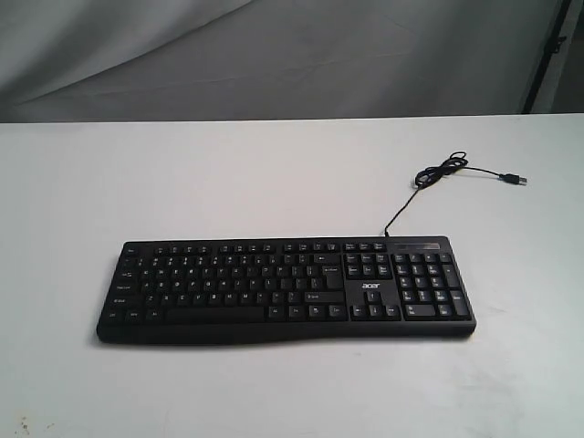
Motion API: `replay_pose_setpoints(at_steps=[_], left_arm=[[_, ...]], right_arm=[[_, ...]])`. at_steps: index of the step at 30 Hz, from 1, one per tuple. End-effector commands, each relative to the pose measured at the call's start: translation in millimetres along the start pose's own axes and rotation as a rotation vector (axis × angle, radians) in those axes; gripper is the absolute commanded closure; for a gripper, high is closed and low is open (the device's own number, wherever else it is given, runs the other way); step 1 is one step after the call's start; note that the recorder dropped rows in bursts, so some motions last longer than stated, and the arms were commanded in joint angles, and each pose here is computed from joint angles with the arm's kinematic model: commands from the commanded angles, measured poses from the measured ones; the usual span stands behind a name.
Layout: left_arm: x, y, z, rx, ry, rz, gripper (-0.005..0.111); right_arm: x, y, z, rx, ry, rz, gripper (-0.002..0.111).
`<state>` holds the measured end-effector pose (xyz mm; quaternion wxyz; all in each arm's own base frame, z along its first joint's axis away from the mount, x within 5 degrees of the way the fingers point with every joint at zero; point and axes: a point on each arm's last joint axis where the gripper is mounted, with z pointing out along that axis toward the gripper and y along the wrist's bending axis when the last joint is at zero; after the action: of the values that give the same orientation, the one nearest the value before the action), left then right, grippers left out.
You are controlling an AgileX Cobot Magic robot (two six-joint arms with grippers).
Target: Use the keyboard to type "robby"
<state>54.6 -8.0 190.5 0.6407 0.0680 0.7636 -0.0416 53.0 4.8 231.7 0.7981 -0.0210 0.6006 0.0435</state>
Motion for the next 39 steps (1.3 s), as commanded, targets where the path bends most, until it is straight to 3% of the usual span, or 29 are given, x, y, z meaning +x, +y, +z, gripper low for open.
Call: replay_pose_setpoints(at_steps=[1,8,11,16,22,31,36,39], left_arm=[[0.8,-0.3,0.1,0.005,-0.005,0.003,0.107],[0.8,-0.3,0.1,0.005,-0.005,0.003,0.107],[0.8,-0.3,0.1,0.005,-0.005,0.003,0.107],[0.8,-0.3,0.1,0.005,-0.005,0.003,0.107],[0.8,-0.3,0.1,0.005,-0.005,0.003,0.107],[0.8,-0.3,0.1,0.005,-0.005,0.003,0.107],[0.8,-0.3,0.1,0.005,-0.005,0.003,0.107],[0.8,-0.3,0.1,0.005,-0.005,0.003,0.107]], right_arm=[[-12.2,0.4,-1.5,-0.002,-0.145,-0.013,0.108],[-28.6,0.8,-5.5,-0.007,-0.332,0.007,0.108],[-37.9,1.2,-9.3,-0.062,-0.438,0.225,0.108],[-43.2,5.5,-6.1,-0.129,-0.359,0.383,0.108],[-93.5,6.7,2.7,-0.105,-0.25,0.374,0.108],[-143.5,16.8,76.1,-0.158,-0.011,0.288,0.108],[-152.5,32.6,118.7,-0.21,0.144,0.1,0.108],[-154.3,45.3,136.1,-0.268,0.191,-0.134,0.108]])
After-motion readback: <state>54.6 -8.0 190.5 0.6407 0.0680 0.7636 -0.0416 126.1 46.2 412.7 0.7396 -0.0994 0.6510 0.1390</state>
